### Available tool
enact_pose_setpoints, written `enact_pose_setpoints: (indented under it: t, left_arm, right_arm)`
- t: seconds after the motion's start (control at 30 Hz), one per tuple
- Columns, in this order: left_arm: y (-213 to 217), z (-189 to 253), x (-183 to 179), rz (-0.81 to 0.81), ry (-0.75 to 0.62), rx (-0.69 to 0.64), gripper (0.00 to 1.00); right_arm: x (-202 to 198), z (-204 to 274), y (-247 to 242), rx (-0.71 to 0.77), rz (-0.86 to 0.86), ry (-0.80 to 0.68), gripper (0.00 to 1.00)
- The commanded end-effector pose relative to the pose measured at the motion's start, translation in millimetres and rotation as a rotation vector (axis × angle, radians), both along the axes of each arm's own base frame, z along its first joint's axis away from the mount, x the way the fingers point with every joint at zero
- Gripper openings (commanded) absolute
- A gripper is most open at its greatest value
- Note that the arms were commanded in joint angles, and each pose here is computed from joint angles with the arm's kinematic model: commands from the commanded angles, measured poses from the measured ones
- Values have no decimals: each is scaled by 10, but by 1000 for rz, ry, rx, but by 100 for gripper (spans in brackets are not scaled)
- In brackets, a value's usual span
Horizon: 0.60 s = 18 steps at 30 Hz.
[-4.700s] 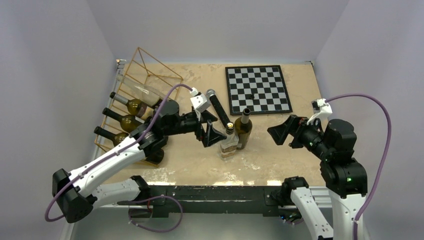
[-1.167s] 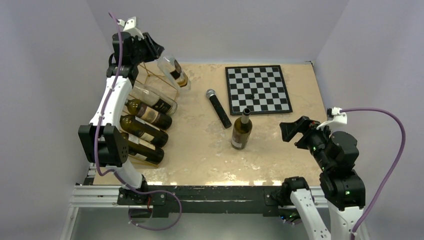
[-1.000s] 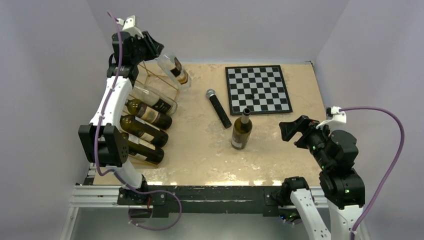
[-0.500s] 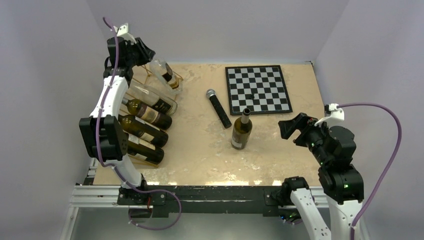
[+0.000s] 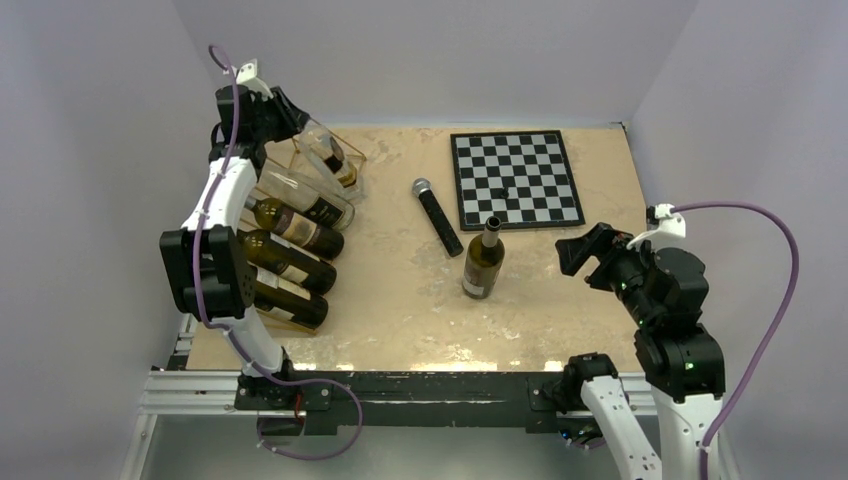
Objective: Put the wine bottle on the wine rack
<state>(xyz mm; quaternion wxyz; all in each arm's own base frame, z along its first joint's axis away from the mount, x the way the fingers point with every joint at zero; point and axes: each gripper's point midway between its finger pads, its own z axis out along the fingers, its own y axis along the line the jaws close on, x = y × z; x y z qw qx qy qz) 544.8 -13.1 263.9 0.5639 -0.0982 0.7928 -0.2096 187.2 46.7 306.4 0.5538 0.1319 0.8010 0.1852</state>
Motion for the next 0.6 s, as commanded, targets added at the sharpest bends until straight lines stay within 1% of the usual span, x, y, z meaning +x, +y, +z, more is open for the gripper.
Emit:
enact_pose_setpoints:
  t: [0.0,0.23,0.3,0.4,0.5,0.57]
  left_arm:
    - [53,624,79,-41,-242,-17,0]
    - [114,546,95,-83,-249,-35,0]
    - [110,505,108,-102,-240,-43,0]
    - [97,356,134,-113,-191,-59,0]
    - [101,209,122,-105,-158,-69,4]
    - [121,143,99,-88,-149,-70,12]
  right_arm:
    - [86,57,-11,-8,-5,-27,94]
    - [108,88,23,7,7,-28,94]
    - [115,98,28,8,10,-31,94]
    - [139,86,30,9,9,-26,94]
    - [169,70,54,19,18,-18,94]
    - [182,57,71,23,25,-11,94]
